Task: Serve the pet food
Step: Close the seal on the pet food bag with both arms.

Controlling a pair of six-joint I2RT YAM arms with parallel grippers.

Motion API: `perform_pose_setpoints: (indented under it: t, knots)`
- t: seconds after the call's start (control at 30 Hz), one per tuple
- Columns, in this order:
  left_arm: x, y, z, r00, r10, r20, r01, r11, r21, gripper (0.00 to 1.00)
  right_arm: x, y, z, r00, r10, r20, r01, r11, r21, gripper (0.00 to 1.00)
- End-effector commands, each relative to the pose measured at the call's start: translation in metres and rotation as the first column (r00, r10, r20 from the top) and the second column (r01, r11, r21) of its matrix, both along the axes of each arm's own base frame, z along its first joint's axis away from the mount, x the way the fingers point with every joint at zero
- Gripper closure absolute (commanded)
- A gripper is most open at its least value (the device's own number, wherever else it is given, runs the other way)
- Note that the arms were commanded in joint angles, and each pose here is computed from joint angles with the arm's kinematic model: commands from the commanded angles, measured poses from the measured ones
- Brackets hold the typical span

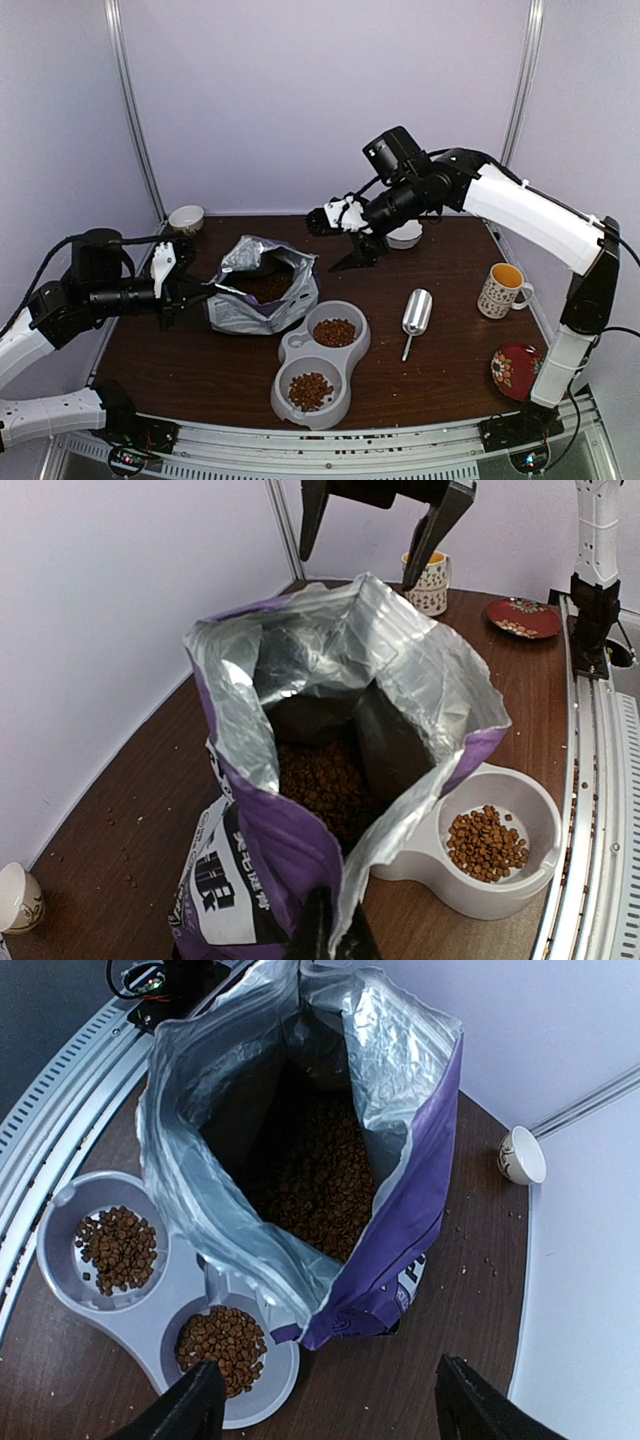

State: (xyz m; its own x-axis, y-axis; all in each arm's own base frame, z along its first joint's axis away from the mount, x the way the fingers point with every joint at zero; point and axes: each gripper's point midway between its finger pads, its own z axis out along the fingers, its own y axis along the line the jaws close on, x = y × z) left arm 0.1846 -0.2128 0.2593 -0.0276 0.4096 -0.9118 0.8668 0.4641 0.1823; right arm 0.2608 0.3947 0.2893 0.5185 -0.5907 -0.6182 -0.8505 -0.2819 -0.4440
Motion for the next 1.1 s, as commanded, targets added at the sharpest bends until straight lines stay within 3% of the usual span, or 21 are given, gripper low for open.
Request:
perform_pose_setpoints:
  t: [0.0, 0.1, 0.27, 0.53, 0.63, 0.77, 0.9, 1.07]
  knots:
    - [0.005, -0.001, 0.0, 1.0, 0.009, 0.0, -0.009, 1.0, 0.009, 1.0, -0.009, 0.022, 0.003, 0.999, 0.037, 0.004, -0.037, 0.997, 0.068, 0.3]
    - [0.005, -0.001, -0.001, 1.0, 0.009, -0.001, -0.009, 1.0, 0.01, 1.0, -0.008, 0.031, 0.001, 1.0, 0.023, 0.008, -0.024, 0.995, 0.1, 0.39]
    - [0.005, -0.001, 0.0, 1.0, 0.008, 0.001, -0.008, 1.0, 0.008, 1.0, -0.008, 0.037, -0.006, 1.0, 0.022, 0.007, -0.023, 0.994, 0.105, 0.45]
    - [0.005, -0.001, -0.001, 1.0, 0.009, 0.0, -0.009, 1.0, 0.011, 1.0, -0.01, 0.045, -0.009, 1.0, 0.024, 0.005, -0.024, 0.99, 0.135, 0.68]
    - [0.005, -0.001, -0.002, 1.0, 0.009, -0.001, -0.009, 1.0, 0.012, 1.0, -0.008, 0.046, -0.011, 1.0, 0.012, 0.012, -0.014, 0.991, 0.135, 0.78]
    - [0.006, -0.001, -0.002, 1.0, 0.011, -0.001, -0.011, 1.0, 0.013, 1.0, -0.004, 0.047, -0.009, 0.999, -0.003, 0.033, -0.002, 0.988, 0.157, 0.99]
    - [0.007, 0.002, 0.002, 1.0, 0.029, 0.004, -0.029, 0.999, 0.023, 1.0, 0.003, 0.047, -0.004, 0.996, -0.045, 0.072, 0.031, 0.981, 0.19, 1.0]
    - [0.01, 0.019, 0.011, 0.995, 0.1, 0.028, -0.102, 0.992, 0.076, 1.0, 0.03, 0.036, 0.008, 0.966, -0.205, 0.159, 0.163, 0.956, 0.242, 1.0]
